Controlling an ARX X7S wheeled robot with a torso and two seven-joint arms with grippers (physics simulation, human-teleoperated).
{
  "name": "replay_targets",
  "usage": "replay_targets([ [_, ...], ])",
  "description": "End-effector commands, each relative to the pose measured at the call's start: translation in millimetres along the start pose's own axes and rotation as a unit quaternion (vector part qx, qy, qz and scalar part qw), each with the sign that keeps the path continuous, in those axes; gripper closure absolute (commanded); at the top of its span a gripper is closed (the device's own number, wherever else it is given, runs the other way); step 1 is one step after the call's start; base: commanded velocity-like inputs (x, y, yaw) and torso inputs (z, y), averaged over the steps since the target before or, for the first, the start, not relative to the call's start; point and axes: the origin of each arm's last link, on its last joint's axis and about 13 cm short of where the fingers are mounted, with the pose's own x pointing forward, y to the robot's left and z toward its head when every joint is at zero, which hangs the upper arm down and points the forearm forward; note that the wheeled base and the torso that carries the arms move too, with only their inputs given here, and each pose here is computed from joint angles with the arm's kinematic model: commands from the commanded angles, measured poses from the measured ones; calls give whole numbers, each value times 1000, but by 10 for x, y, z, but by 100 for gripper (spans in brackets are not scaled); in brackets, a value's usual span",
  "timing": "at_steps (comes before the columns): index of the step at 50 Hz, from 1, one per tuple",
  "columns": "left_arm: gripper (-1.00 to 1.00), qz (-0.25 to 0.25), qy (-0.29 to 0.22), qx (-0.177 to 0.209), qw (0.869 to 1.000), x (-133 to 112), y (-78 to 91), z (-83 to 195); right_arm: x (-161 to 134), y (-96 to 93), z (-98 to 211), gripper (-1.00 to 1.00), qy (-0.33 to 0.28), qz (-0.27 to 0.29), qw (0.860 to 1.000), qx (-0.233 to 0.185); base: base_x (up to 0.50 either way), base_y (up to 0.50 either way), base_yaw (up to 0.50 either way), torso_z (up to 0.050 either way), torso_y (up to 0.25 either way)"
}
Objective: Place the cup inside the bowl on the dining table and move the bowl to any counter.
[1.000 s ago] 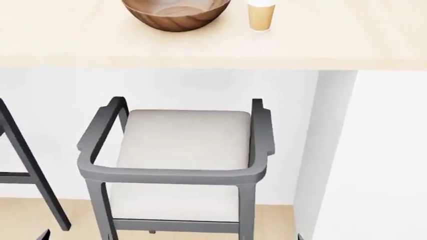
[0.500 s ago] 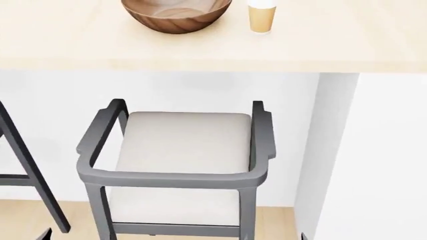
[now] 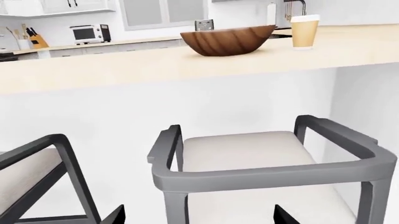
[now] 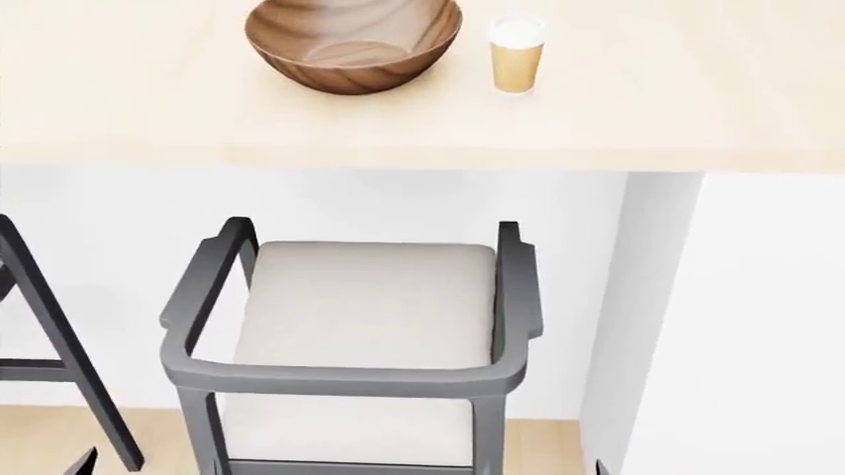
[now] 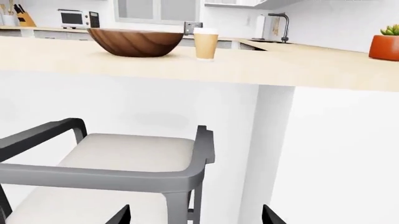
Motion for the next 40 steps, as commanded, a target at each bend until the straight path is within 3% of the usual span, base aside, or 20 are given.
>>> replay_targets([
  [1,-100,7,-3,0,1000,-12,26,-8,0,0,0,-100,0,0,1000,1,0,0,0,50,0],
  [14,-100,4,-1,-4,1000,5,-4,-2,-1,0,0,-100,0,-1,1000,4,0,0,0,50,0],
  [17,-100,5,-1,-16,1000,10,-13,17,-1,-1,1,-100,0,-1,1000,6,0,0,0,0,0],
  [18,-100,-2,0,11,1000,10,-28,15,-1,-1,0,-100,0,-1,1000,6,0,0,0,0,0],
  [20,-100,0,0,2,1000,0,-17,21,-1,-1,0,-100,0,0,1000,6,0,0,0,0,0],
  [21,-100,-196,12,-66,978,424,102,-3,913,-388,868,-100,64,27,969,237,0,-3,0,0,0],
  [22,-100,-3,-2,-6,1000,5,-17,24,0,-2,-1,-100,0,-1,1000,6,0,0,0,0,0],
  [40,-100,-4,2,-9,1000,-26,28,25,7,6,-23,-100,7,6,1000,6,0,0,0,0,0],
])
